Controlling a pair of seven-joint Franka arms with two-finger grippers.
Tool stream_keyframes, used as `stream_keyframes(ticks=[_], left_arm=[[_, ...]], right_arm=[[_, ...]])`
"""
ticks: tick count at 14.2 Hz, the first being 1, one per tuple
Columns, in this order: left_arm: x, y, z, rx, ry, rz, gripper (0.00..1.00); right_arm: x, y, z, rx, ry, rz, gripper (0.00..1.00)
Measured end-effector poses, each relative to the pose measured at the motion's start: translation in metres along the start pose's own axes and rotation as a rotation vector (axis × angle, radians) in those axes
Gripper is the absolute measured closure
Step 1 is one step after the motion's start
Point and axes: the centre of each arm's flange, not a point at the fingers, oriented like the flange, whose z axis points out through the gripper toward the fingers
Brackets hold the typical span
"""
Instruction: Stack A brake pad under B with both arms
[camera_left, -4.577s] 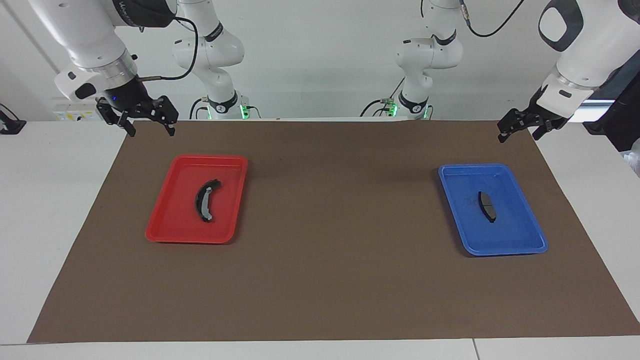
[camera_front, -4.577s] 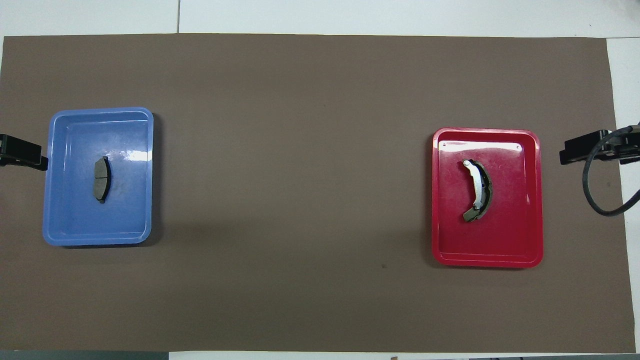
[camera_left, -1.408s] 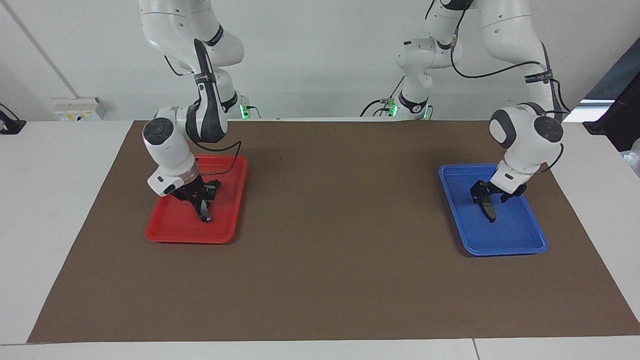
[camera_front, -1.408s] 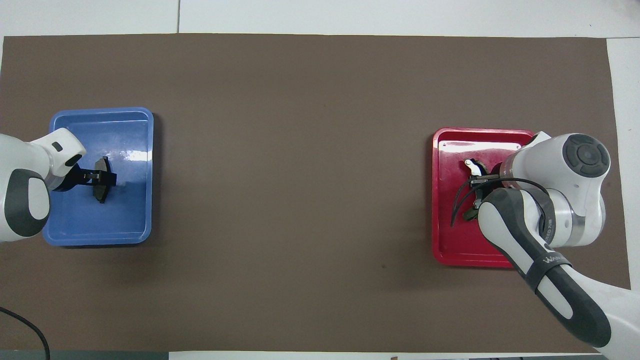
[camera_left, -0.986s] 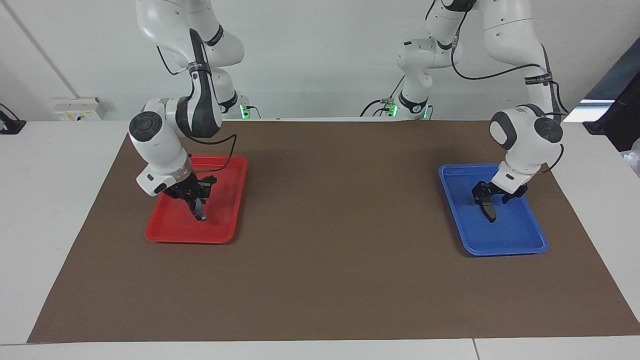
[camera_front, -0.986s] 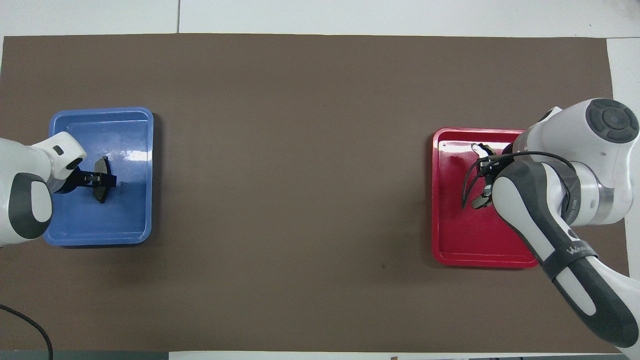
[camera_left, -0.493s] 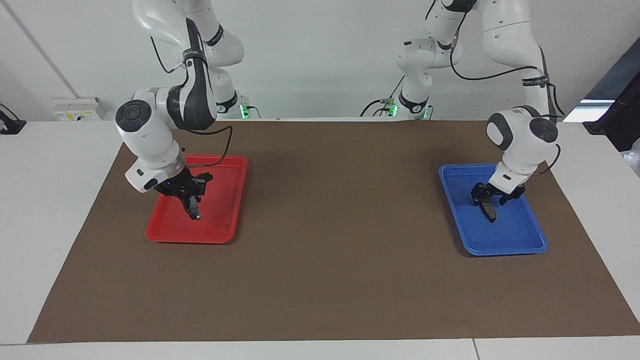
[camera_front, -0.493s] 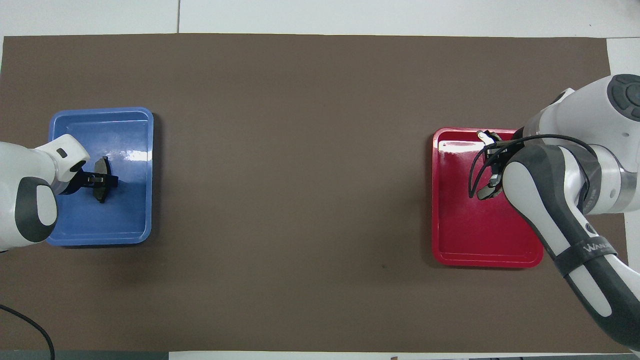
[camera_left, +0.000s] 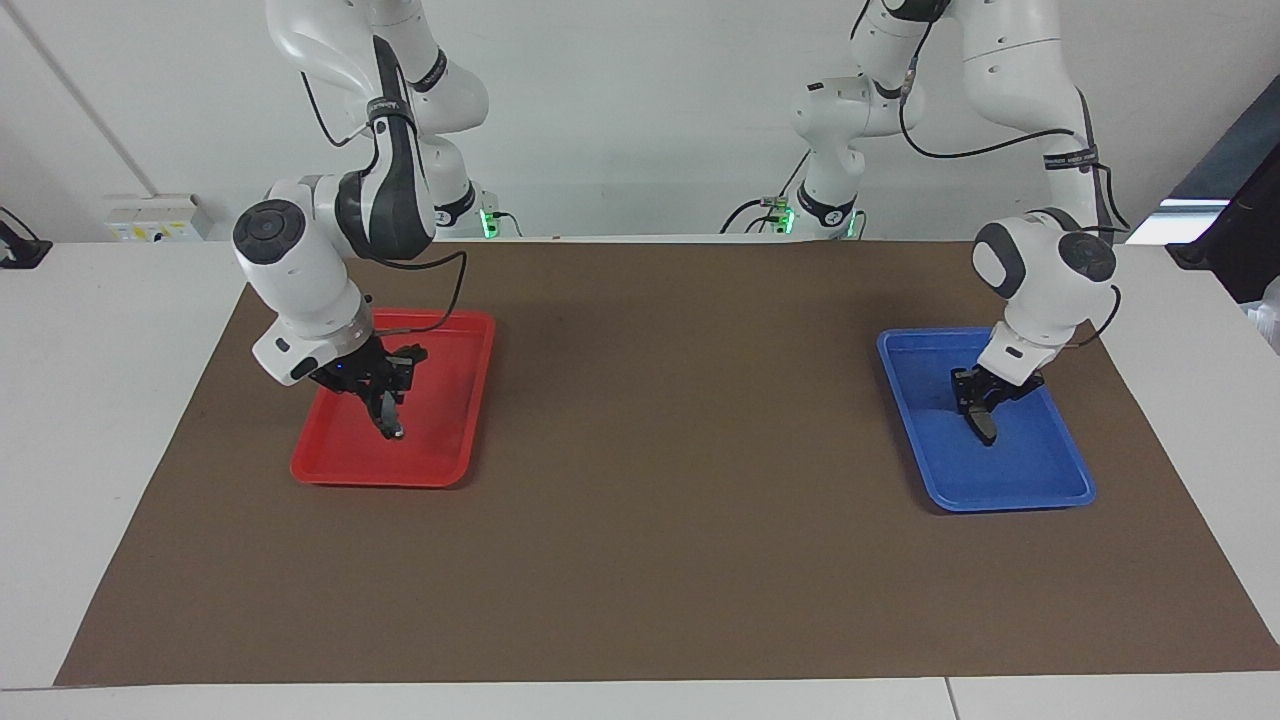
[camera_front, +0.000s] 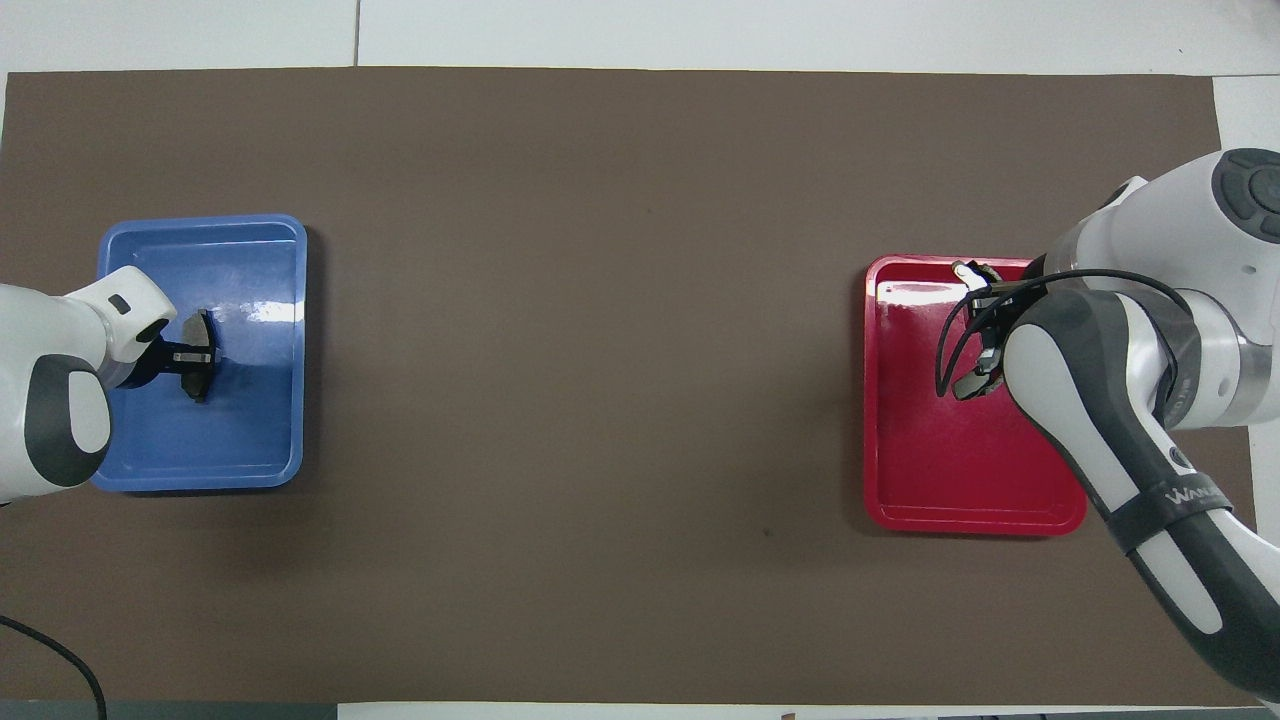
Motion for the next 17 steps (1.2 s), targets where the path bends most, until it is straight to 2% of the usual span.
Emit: stream_keyframes(ticks=[3,6,10,14,17], left_arm=[[0.016,0.011,-0.032,-0.007,-0.011,0.017,0.61],[0.041,0.06,-0.078,-0.016,-0.034,0.001,0.61],[0.049,0.199,-0.094,-0.024,-0.021,-0.045,0.61],[0.021,0.358,-0.077,-0.044,0.017,-0.071,0.61],[-0.002,0.43,-0.049,-0.053,0.028,-0.056,0.61]], right_arm=[[0.0,0.0,0.0,0.0,0.0,0.0,0.57],[0.0,0.0,0.0,0.0,0.0,0.0,0.57],[0.0,0.0,0.0,0.0,0.001,0.0,0.57],[0.0,0.0,-0.001,0.0,0.002,0.0,0.57],[0.001,0.0,-0.001,0.0,0.003,0.0,0.57]])
